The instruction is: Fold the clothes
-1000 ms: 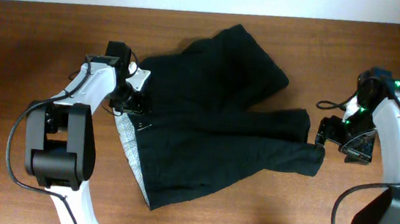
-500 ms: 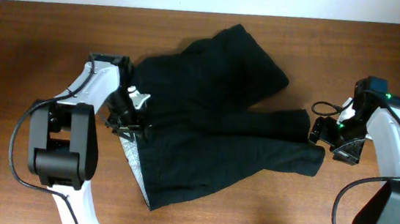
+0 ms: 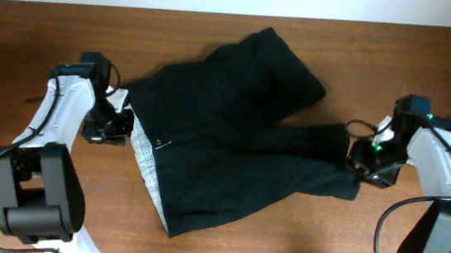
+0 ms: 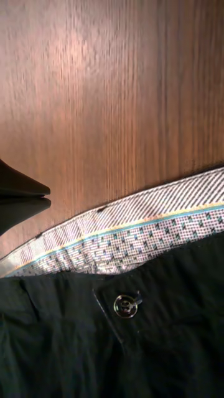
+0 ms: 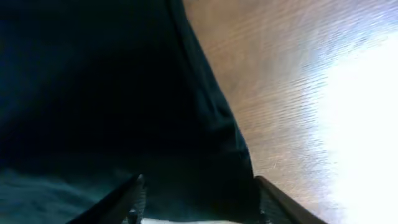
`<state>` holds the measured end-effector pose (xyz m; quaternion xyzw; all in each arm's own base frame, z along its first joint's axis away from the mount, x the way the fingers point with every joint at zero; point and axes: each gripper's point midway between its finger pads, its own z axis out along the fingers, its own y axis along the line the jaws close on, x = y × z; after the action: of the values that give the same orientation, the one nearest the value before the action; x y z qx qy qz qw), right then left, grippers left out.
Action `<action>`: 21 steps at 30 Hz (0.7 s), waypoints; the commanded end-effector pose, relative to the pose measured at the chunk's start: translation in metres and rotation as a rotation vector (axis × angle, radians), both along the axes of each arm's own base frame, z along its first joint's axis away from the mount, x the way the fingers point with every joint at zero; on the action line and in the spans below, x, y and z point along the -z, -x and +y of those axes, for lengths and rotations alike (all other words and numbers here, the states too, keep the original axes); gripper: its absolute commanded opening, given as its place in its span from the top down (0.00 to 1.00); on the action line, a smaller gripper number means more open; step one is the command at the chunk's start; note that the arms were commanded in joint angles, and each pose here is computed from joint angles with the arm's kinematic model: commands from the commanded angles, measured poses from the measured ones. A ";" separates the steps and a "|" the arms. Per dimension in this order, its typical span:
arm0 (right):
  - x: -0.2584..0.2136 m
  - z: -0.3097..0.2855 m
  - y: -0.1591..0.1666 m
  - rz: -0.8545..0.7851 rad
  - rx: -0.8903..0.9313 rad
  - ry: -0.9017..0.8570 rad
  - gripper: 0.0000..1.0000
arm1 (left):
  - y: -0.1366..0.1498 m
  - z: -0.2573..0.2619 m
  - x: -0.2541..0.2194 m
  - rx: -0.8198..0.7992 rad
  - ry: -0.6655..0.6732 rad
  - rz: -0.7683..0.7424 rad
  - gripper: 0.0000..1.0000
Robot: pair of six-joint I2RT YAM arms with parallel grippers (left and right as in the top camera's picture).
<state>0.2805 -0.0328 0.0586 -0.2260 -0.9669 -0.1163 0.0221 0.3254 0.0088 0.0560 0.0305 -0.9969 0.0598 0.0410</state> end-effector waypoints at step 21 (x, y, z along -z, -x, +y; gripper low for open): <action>-0.040 0.014 0.044 0.122 -0.069 -0.075 0.96 | 0.042 -0.092 0.061 0.100 0.240 0.027 0.77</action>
<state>0.2319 -0.0170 0.0911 -0.2020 -0.9635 -0.1355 0.1117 0.2833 -0.0715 -0.0020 -0.0276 -0.9873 0.1437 0.0612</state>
